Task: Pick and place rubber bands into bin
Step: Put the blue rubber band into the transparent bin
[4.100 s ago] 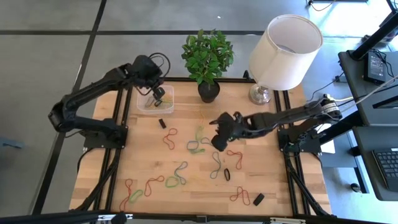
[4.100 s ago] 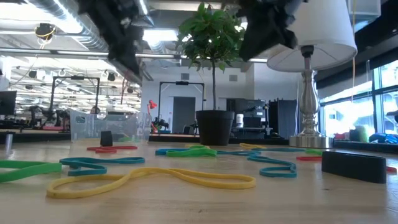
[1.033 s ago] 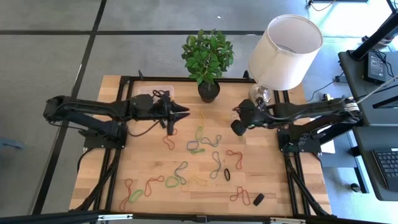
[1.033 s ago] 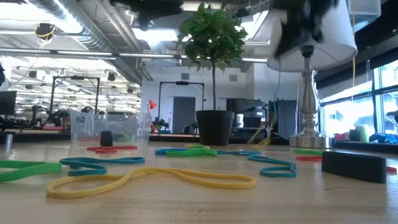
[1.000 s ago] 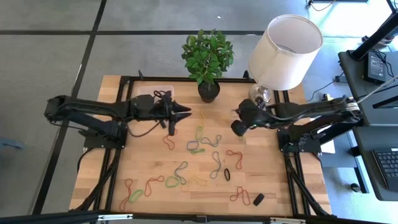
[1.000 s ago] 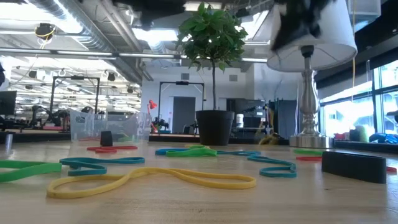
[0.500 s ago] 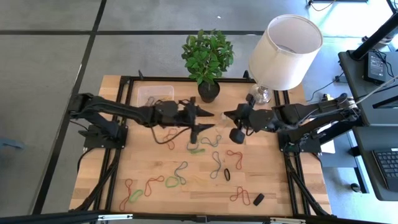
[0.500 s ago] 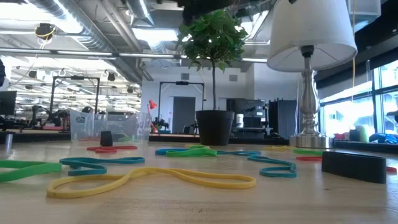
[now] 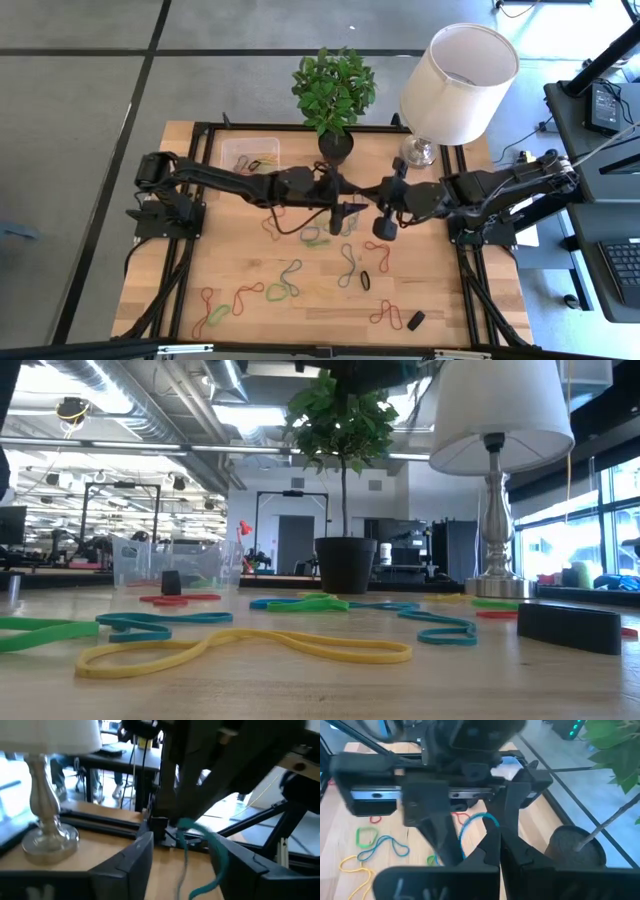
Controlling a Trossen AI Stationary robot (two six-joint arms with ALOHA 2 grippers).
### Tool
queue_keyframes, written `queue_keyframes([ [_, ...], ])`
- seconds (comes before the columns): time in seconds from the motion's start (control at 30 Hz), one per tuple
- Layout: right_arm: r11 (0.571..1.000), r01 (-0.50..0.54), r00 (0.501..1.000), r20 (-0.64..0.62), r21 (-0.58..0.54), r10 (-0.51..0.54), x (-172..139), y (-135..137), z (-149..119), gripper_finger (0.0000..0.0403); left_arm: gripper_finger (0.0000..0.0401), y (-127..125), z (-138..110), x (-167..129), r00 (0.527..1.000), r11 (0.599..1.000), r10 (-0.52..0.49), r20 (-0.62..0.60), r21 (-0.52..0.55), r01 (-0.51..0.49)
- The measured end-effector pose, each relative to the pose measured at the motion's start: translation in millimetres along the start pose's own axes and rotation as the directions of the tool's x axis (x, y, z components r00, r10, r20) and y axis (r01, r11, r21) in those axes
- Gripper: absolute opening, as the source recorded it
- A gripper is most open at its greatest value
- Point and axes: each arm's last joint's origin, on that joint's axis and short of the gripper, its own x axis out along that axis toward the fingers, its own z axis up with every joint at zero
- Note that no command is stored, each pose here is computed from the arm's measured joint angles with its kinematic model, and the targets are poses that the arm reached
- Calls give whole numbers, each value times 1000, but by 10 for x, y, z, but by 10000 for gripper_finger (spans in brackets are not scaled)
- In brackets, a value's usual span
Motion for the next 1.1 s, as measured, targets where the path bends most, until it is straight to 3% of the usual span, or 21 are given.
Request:
queue_keyframes([
  [0.33, 999, -37, 999, -15, -16, 37, -16, 30, -17, 0, 10, -42, -26, -6, 1000, 998, -13, -23, -55, 11],
  [0.63, 998, -51, 999, -19, 29, 51, -16, 34, -19, 42, 3, -27, -7, -19, 1000, 998, -4, -23, -70, 2],
  [0.77, 997, -38, 999, -20, 62, 40, 2, 4, -14, 78, 3, 37, 26, -111, 995, 996, 29, -99, -79, -37],
  [0.97, 993, -23, 999, -40, 114, 27, 13, -20, -32, 116, 3, 150, 224, -430, 973, 991, 104, -205, -66, -119],
  [1.1, 987, -9, 997, -73, 161, 21, 10, -26, -68, 123, 3, 281, 381, -809, 928, 973, 208, -308, -35, -230],
])
